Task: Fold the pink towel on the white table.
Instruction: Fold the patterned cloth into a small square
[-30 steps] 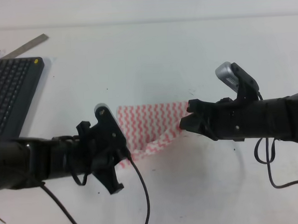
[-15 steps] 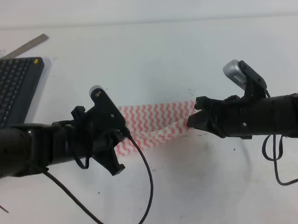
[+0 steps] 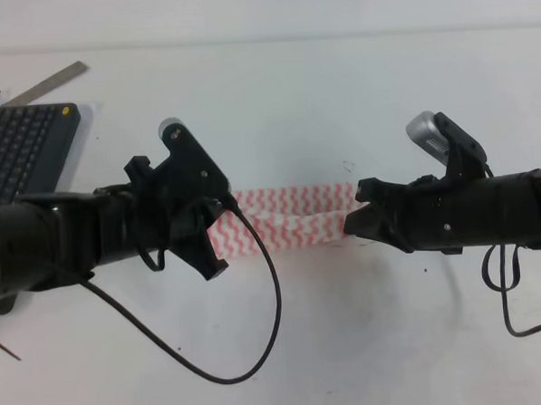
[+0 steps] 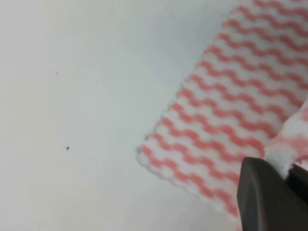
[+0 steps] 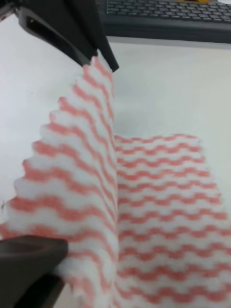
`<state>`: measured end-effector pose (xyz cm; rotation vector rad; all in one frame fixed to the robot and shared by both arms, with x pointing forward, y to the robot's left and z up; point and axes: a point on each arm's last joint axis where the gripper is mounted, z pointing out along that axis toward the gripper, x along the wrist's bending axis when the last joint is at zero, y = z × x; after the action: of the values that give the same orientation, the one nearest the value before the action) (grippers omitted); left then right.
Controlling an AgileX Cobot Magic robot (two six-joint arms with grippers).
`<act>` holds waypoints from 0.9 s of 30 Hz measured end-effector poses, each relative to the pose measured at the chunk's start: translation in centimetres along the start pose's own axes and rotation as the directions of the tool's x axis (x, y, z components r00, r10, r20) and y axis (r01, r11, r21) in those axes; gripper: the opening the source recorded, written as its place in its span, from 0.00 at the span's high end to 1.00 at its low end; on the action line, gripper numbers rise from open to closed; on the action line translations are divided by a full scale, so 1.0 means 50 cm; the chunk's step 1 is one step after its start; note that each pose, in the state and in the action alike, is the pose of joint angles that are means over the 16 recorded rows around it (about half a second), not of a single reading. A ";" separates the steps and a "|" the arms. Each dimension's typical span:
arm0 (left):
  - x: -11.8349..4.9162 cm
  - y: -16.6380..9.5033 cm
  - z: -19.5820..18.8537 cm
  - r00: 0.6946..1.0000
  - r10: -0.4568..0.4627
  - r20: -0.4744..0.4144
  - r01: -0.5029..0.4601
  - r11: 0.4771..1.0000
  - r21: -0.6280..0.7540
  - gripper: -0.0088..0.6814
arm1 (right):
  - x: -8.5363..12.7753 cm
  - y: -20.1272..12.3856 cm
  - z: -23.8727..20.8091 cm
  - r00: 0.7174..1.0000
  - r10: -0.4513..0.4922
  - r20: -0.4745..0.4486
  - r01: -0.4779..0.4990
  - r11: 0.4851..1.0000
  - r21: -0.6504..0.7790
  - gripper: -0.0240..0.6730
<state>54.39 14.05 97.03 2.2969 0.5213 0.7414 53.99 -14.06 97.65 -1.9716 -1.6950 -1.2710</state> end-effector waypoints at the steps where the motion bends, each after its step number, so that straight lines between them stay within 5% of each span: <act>1: 0.001 0.001 0.001 1.000 0.000 -0.002 0.000 1.000 0.000 0.99 | 0.000 0.000 0.000 1.000 0.000 0.002 0.000 1.000 -0.001 0.98; 27: 0.020 0.006 0.050 1.000 0.002 -0.018 -0.002 1.000 0.024 0.99 | -0.015 0.014 0.003 0.997 0.038 0.061 -0.033 0.997 -0.076 0.99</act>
<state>56.76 13.21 96.07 2.3148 0.5387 0.7612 54.71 -14.64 97.25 -2.0956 -1.6553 -1.2908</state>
